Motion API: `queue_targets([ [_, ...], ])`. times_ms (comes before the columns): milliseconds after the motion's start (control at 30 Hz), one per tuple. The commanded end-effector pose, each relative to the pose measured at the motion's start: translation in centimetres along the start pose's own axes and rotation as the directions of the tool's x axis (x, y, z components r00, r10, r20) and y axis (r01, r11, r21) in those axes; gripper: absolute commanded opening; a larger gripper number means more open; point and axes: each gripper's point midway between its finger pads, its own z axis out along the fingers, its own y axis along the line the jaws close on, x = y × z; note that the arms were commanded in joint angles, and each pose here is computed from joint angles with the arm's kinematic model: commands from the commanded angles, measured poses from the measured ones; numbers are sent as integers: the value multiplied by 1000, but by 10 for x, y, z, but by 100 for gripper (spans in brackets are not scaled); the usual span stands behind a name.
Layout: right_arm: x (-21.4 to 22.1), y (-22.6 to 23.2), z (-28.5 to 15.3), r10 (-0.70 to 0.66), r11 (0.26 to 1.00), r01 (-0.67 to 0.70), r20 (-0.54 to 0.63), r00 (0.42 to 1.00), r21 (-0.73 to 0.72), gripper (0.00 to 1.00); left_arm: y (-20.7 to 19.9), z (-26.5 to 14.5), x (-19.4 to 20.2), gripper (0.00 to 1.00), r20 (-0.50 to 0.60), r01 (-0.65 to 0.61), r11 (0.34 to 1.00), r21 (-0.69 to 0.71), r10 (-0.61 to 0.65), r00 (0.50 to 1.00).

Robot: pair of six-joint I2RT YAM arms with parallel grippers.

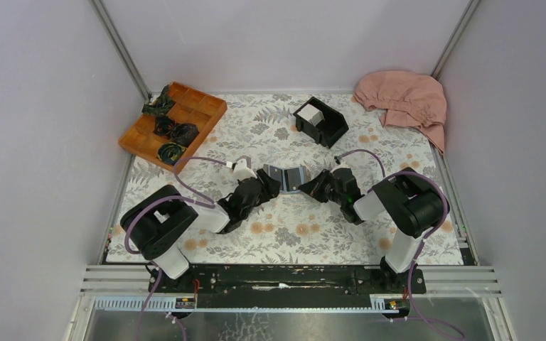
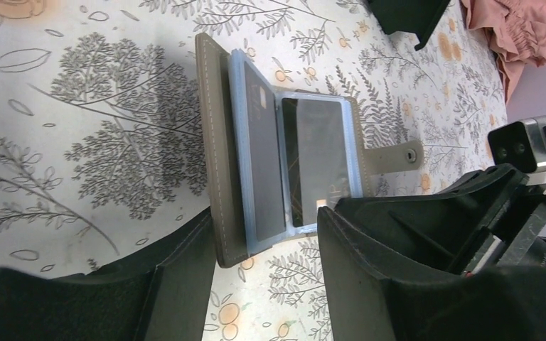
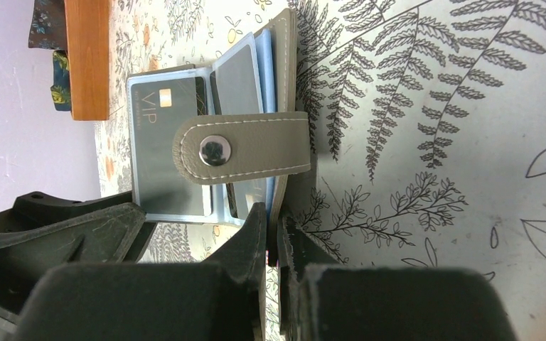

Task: Put the credit cards into the card holder
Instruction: Close the card holder at the center of the board.

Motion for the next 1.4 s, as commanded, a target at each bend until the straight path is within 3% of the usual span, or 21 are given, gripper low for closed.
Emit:
queue_targets([
  [0, 33, -48, -6, -32, 984, 50, -107, 994, 173, 0, -27, 7, -13, 59, 54, -11, 998, 68, 7, 999],
  [700, 42, -44, -4, -44, 983, 65, -128, 991, 171, 0, -68, 16, -9, 59, 53, -36, 990, 139, 28, 998],
  [1367, 70, -38, -3, -31, 984, 56, -144, 989, 171, 1, -70, 20, 7, 58, 36, -8, 990, 141, 3, 999],
])
